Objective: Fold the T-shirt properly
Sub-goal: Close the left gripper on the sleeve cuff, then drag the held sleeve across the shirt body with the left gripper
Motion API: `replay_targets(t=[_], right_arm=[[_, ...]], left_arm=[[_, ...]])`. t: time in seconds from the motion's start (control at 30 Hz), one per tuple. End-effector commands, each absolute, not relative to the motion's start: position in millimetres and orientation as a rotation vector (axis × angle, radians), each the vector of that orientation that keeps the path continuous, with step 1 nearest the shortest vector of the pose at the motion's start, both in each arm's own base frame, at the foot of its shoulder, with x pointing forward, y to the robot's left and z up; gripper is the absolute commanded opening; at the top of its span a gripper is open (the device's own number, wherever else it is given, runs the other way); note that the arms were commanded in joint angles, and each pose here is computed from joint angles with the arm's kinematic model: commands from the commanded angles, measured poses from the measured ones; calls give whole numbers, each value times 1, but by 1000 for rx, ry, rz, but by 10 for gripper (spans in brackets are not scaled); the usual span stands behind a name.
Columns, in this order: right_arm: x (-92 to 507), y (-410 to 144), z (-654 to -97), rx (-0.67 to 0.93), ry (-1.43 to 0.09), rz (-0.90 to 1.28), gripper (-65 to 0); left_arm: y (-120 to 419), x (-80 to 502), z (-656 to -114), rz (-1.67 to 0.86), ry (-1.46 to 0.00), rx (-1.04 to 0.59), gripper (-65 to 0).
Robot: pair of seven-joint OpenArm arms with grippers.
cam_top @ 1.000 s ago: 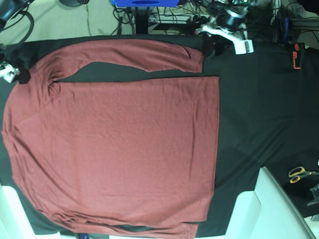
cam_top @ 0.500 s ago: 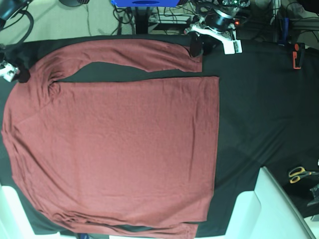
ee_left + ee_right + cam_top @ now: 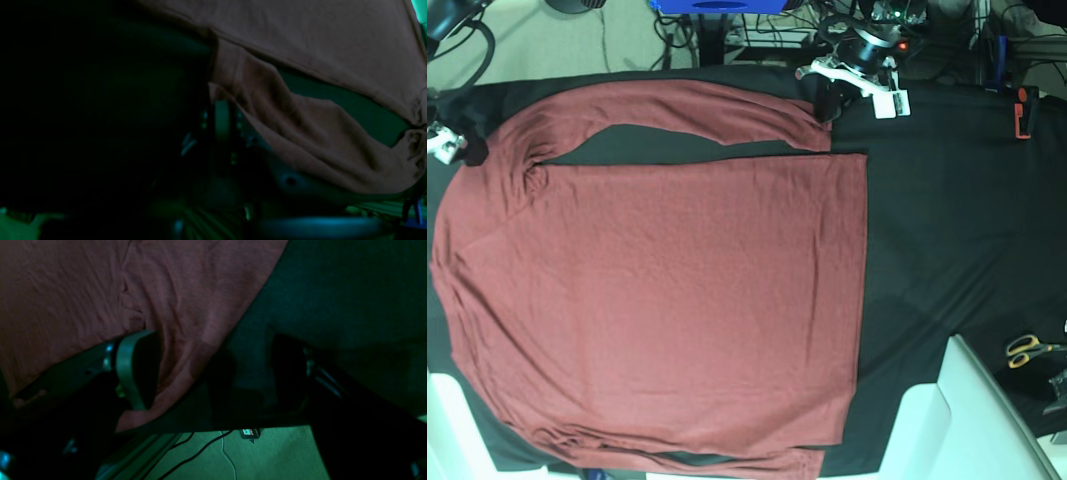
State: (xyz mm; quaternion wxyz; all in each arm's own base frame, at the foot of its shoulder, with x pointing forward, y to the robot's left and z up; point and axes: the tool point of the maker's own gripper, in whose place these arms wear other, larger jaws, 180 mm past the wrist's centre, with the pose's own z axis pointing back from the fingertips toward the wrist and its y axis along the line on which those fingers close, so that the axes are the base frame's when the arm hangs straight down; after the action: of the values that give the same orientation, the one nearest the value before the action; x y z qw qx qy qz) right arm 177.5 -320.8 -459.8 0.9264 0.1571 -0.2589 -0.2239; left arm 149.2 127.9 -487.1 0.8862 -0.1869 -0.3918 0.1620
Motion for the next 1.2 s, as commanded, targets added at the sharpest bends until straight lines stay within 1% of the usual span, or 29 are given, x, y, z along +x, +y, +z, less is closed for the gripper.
replay_targets(t=[0.0, 0.1, 0.27, 0.5, 0.6, 0.8, 1.17], right_arm=[[185, -331, -449, 305, -574, -449, -162], [185, -331, -449, 306, -573, -448, -162], [186, -331, -449, 308, -575, -448, -162], [186, -330, -450, 309, -575, -449, -162], [186, -330, -450, 309, -575, -449, -162], [186, -330, -450, 309, -574, -449, -162], [175, -324, -457, 318, -546, -459, -162]], left_arm=[[125, 157, -476, 326, -835, -397, -650], [117, 175, -460, 283, -805, -415, -650], [92, 220, -408, 169, -871, -493, -650], [76, 260, -364, 55, -908, -532, -650], [69, 274, -347, 48, -944, -550, -650], [48, 297, -325, 31, -966, -604, -650], [21, 340, -278, 60, -1090, -702, -650]])
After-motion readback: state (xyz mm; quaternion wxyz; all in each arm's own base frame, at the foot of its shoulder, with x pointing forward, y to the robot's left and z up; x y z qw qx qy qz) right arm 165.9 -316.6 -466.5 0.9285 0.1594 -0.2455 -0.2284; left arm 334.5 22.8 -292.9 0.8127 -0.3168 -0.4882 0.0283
